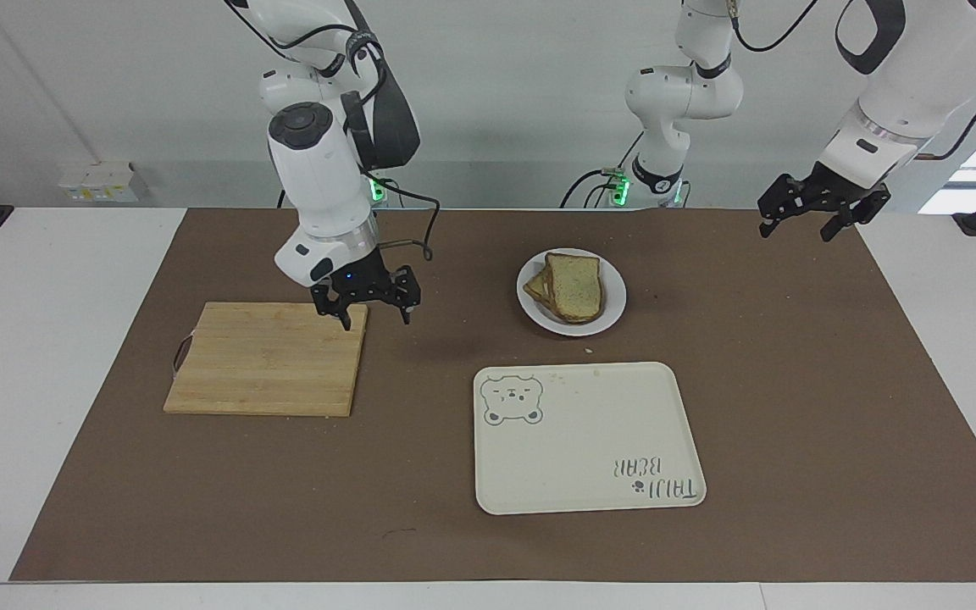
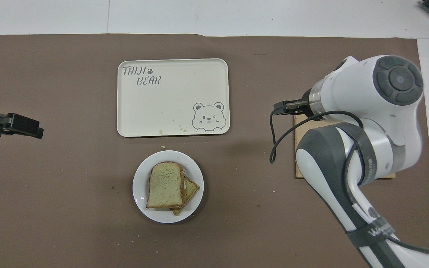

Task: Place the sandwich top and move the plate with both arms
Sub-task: 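Withdraw the right gripper while the left gripper reaches toward the plate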

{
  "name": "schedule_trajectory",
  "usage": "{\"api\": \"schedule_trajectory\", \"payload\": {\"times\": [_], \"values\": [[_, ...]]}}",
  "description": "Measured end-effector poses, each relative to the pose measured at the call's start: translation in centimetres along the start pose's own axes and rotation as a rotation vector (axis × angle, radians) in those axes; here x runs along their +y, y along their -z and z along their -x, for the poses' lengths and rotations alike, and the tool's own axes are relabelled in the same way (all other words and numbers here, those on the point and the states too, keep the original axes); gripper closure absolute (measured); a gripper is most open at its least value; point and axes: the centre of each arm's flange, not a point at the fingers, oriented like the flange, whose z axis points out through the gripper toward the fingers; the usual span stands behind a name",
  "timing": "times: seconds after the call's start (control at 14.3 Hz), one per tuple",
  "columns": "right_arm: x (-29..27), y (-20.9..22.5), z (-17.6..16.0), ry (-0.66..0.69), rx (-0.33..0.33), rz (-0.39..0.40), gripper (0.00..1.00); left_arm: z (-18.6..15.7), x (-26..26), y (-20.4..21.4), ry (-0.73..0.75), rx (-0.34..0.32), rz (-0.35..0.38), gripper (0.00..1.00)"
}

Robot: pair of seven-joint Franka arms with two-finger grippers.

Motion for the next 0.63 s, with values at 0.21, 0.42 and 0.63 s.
{"api": "schedule_trajectory", "payload": {"times": [0.21, 0.42, 0.63], "values": [[5.1, 4.0, 0.3, -0.075, 0.000, 0.020, 0.00, 0.3, 0.8, -4.6, -0.005, 0.001, 0.096, 0.00], [8.8, 9.0, 1.6, -0.132, -0.030, 0.041, 0.00, 1.1, 1.0, -9.9, -0.024, -0.005, 0.196, 0.00], [12.7, 13.5, 2.7, -0.202, -0.073, 0.055, 0.00, 1.8, 1.1, -14.9, -0.091, -0.009, 0.279, 0.00]]}}
